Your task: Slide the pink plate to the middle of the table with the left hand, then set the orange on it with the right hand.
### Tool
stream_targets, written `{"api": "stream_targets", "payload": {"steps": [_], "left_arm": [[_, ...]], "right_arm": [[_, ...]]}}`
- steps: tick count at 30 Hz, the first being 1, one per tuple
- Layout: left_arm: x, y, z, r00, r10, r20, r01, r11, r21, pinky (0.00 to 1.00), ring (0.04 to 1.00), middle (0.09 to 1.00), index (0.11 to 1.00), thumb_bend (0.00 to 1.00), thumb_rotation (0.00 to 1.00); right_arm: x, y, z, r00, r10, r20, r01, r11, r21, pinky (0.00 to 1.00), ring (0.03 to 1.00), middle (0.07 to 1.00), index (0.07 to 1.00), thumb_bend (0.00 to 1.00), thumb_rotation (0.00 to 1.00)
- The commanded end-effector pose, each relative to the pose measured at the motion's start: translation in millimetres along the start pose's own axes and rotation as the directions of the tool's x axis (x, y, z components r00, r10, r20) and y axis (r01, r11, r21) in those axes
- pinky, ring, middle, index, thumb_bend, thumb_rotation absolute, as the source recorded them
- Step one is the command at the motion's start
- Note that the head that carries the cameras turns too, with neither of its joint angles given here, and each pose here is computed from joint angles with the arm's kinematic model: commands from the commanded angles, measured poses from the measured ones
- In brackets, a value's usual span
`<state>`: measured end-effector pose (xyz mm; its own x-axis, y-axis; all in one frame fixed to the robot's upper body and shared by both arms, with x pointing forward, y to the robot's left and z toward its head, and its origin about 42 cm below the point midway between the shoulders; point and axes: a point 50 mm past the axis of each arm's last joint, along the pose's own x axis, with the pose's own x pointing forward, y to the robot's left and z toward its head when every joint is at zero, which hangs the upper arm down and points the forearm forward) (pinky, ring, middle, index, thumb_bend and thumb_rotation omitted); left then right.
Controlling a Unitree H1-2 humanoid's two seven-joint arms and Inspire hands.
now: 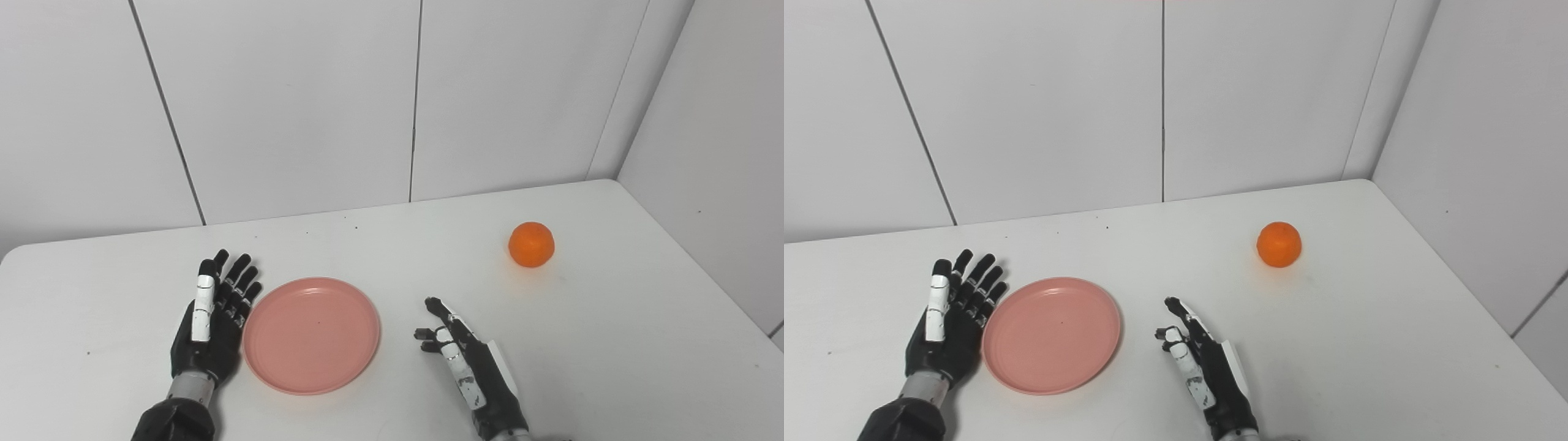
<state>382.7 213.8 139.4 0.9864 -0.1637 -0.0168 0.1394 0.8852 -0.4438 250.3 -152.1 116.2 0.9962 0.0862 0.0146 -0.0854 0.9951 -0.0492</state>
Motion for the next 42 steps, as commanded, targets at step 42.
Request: {"api": "stream_targets", "payload": {"steps": [42], "left_arm": [[4, 6, 2, 0.998, -0.06, 0.01, 0.06, 0.998, -0.02, 1.0, 0.971, 0.949, 1.0, 0.79, 0.72]], "right_arm": [[43, -96, 103, 0.872, -0.045, 0.487, 0.427, 0.555, -0.714, 0.69, 0.774, 0.817, 0.805, 0.79, 0.99]]}}
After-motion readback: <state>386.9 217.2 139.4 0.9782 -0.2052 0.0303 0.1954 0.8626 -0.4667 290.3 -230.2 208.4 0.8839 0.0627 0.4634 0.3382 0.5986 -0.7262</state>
